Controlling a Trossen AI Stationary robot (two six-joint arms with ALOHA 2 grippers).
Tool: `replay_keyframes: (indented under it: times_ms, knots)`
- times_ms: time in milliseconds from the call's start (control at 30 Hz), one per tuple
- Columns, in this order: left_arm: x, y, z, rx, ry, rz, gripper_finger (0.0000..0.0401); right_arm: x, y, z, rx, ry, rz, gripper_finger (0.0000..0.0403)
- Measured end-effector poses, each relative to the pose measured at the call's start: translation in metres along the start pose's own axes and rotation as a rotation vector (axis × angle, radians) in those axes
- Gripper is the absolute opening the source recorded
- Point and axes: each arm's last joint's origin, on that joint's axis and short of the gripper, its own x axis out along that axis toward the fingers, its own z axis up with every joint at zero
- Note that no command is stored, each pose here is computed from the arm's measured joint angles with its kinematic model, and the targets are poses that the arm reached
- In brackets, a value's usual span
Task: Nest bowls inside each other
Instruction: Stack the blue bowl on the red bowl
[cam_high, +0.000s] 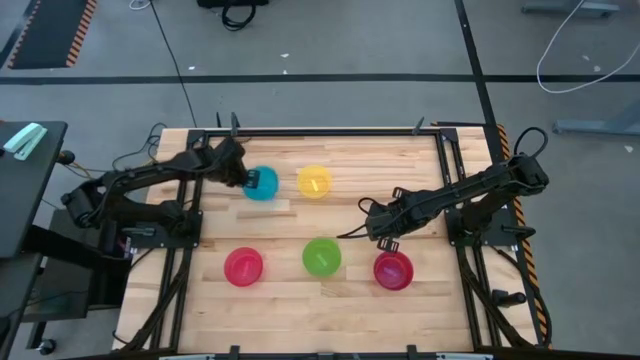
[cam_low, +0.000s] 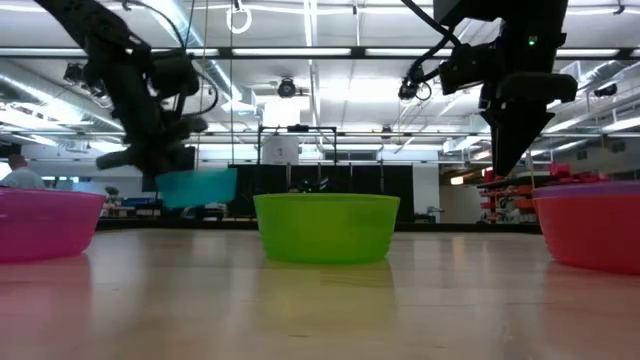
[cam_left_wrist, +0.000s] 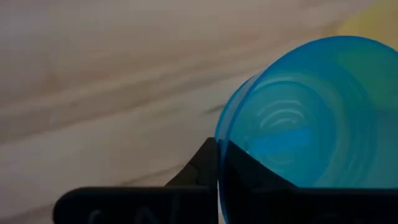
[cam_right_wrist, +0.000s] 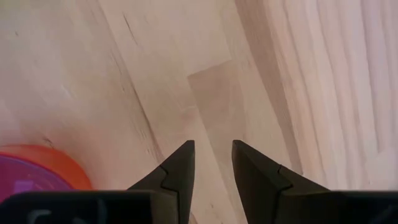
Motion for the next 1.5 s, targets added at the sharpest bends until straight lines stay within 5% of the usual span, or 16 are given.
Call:
replay_keyframes:
  times_ms: [200,433,633,933,1500]
  knots:
    - [-0.029,-0.024,0.022,0.031,-0.042,-0.066,0.0008,0.0,0.0,0.0,-0.018,-0.007,-0.012,0.0114]
    - [-0.063,-0.06,0.017,0.129,0.007,-0.122,0.0007,0.001,-0.005,0.002,-0.01,-0.009,-0.027,0.0114]
    - [-0.074,-0.081,-0.016,0.213,0.133,-0.132,0.0007,0.005,-0.014,0.007,0.004,-0.007,-0.053,0.0114]
    - [-0.092,-0.087,-0.087,0.248,0.291,0.058,0.0007,0.005,-0.016,0.008,0.011,-0.004,-0.053,0.0114]
    - [-0.109,-0.085,-0.171,0.156,0.235,0.126,0.0007,0.005,-0.014,0.011,-0.011,-0.032,-0.038,0.0114]
